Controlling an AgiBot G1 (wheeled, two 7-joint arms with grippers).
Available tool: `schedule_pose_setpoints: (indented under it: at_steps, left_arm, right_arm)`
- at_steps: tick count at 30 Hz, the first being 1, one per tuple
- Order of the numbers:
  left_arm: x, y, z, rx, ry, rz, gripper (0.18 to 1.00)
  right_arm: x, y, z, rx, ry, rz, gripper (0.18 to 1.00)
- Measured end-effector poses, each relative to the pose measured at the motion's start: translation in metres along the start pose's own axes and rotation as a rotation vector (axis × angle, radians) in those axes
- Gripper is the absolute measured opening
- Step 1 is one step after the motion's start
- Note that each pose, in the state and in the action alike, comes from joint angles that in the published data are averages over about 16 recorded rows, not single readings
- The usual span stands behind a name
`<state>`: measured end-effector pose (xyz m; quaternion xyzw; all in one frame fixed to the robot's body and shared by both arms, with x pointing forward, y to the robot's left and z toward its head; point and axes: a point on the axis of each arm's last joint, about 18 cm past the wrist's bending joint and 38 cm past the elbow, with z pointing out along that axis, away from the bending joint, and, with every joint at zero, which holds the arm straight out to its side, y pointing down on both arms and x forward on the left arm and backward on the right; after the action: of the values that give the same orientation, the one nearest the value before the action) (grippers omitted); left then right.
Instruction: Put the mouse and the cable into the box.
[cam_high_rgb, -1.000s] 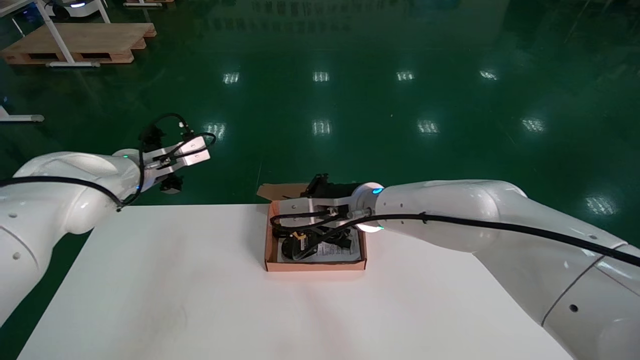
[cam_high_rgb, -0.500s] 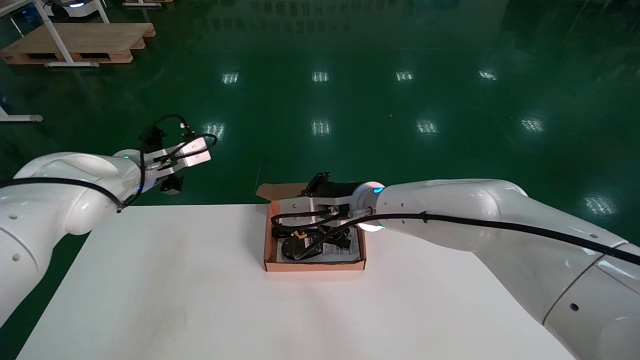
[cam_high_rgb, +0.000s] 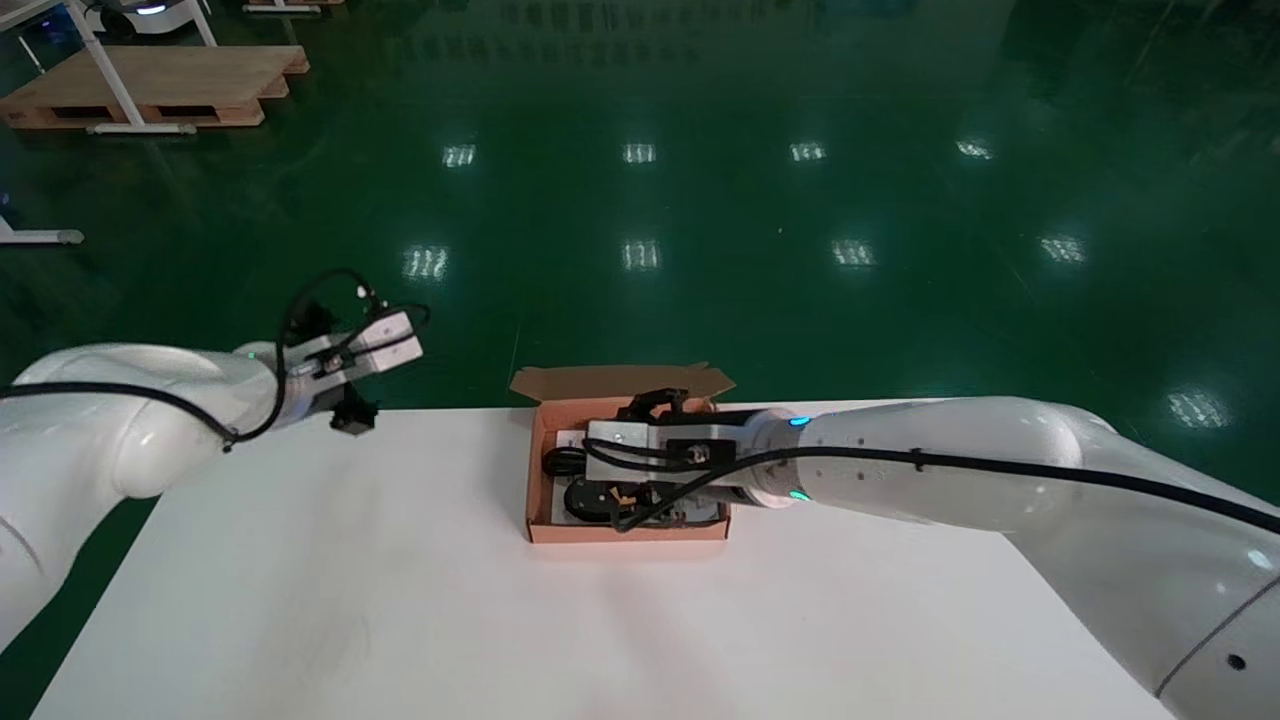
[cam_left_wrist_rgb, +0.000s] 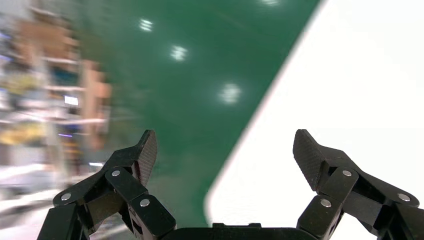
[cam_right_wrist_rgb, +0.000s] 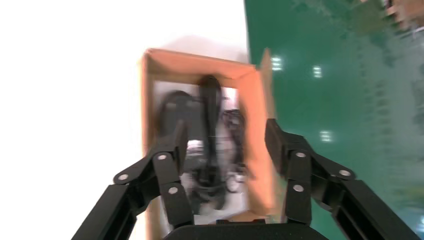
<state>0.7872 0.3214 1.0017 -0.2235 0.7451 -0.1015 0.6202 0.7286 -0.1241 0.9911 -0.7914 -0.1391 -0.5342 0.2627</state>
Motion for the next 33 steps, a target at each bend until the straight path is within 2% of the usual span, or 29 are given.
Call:
schedule_pose_setpoints:
  at_steps: [9,18,24,33]
  left_arm:
    - [0.056,0.023,-0.005,0.058,0.246,-0.213,1.001]
    - [0.092,0.031,-0.031,0.184,0.471,-0.386,1.001]
    - [0.102,0.031,-0.058,0.304,0.597,-0.469,1.001]
    - [0.099,0.03,-0.113,0.532,0.745,-0.534,1.001]
  right_arm:
    - [-0.029,0.016,-0.03,0.128,-0.071,0.245,0.702]
    - [-0.049,0.026,-0.071,0.267,-0.12,0.439,0.881]
    - [-0.057,0.03,-0.104,0.361,-0.143,0.536,0.952]
    - [-0.067,0.033,-0.161,0.501,-0.171,0.631,0.994]
